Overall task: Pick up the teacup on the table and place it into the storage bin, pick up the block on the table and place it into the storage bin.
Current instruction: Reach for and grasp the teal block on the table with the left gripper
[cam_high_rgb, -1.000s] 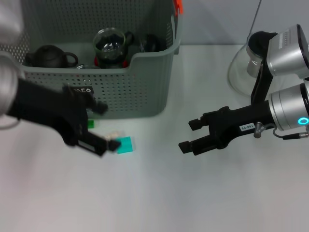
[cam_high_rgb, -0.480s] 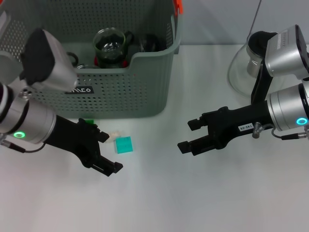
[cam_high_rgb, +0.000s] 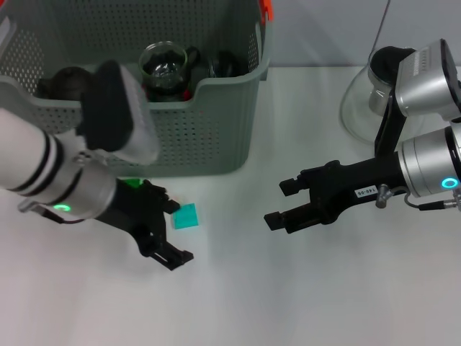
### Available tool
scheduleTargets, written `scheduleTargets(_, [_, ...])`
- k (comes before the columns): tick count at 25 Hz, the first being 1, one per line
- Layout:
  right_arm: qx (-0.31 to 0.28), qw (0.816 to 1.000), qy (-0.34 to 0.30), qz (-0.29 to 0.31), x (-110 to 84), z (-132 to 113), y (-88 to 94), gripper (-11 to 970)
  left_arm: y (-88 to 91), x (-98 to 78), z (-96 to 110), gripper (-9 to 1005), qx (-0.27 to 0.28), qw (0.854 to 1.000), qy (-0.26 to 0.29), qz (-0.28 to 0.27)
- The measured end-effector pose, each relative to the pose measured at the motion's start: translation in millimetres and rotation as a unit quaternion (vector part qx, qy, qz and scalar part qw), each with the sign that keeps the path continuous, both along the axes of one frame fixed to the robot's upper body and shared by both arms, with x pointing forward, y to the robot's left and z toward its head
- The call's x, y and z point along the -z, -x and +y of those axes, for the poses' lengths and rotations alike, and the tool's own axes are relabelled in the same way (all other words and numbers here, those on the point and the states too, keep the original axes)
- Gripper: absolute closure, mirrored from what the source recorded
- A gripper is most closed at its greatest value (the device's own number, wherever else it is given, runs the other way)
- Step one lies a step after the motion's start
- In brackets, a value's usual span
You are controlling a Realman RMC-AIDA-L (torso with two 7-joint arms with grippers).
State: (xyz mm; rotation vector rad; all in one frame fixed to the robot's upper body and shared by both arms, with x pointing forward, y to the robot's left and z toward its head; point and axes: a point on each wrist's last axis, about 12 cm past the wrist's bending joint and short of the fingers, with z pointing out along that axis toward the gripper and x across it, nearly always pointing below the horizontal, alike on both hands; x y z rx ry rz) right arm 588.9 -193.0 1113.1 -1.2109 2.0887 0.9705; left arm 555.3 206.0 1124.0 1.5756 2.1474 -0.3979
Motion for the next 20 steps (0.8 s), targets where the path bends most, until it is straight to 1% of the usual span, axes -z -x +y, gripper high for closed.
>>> scheduleTargets(3, [0.000,1.000,-0.001,0.001,0.6,1,0.4,79,-3.6,2.6,-10,73,0.011,1.000,-0.014,-0.016])
scheduleTargets(6, [0.001,1.000,-0.002,0.004,1.0,1,0.8,79,-7.2,1.3,-19,73,0.020,0.999,-0.024,-0.027])
scheduleTargets(10, [0.000,1.000,-0.002,0.006,0.9,1,1.2,79,-13.2,-2.7,-26,74,0.028,0.998,-0.047,-0.029])
scheduleTargets(16, [0.003,1.000,-0.002,0.009,2.6,0,1.5,79,-20.0,-0.9,-39,74,0.041,0.995,-0.090,-0.029])
scheduleTargets(20, [0.006,1.000,-0.003,0.010,2.6,-1,1.3,79,-23.1,-0.5,-46,74,0.053,0.993,-0.102,-0.026])
